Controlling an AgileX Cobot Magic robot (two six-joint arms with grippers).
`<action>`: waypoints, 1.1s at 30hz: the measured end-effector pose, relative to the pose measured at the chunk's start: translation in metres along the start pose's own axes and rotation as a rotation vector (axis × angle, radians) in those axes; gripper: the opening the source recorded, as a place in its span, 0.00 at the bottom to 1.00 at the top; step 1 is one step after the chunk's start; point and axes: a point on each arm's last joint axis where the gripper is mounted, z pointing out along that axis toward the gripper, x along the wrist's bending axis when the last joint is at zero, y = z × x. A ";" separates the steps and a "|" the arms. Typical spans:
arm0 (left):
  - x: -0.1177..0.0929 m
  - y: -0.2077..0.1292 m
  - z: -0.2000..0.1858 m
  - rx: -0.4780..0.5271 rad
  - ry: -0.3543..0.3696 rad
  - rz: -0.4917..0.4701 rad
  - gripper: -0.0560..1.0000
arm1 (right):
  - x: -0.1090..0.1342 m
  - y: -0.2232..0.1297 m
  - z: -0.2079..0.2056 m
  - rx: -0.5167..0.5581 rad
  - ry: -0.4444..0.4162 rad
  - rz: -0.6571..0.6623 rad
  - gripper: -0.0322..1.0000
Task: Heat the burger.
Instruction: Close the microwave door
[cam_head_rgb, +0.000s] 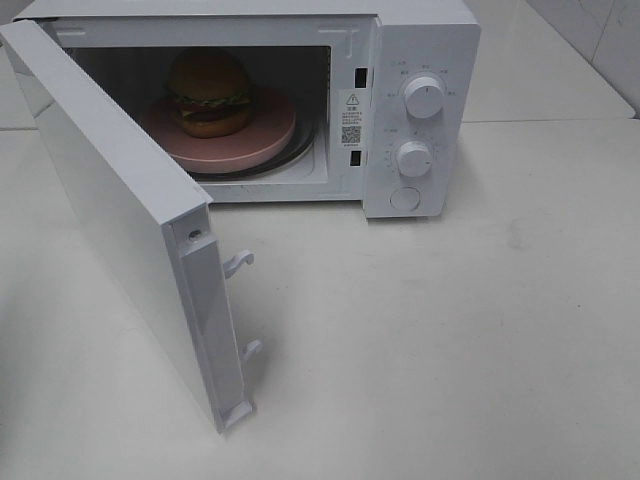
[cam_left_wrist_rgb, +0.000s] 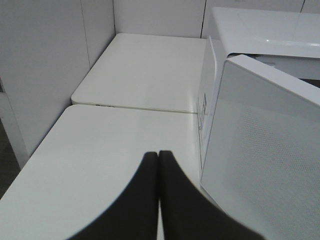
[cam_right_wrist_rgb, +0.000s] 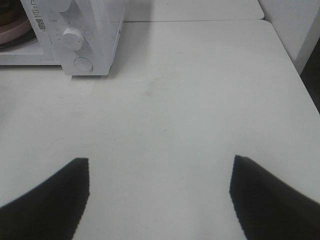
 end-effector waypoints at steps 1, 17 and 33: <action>0.000 0.000 0.000 0.000 0.000 0.000 0.05 | 0.000 0.000 0.000 0.000 0.000 0.000 0.76; -0.003 -0.019 0.042 -0.080 -0.046 0.087 0.05 | 0.000 0.000 0.000 0.000 0.001 0.000 0.76; -0.028 -0.042 0.075 -0.043 -0.273 0.073 0.05 | 0.000 0.000 0.000 0.000 0.001 0.000 0.76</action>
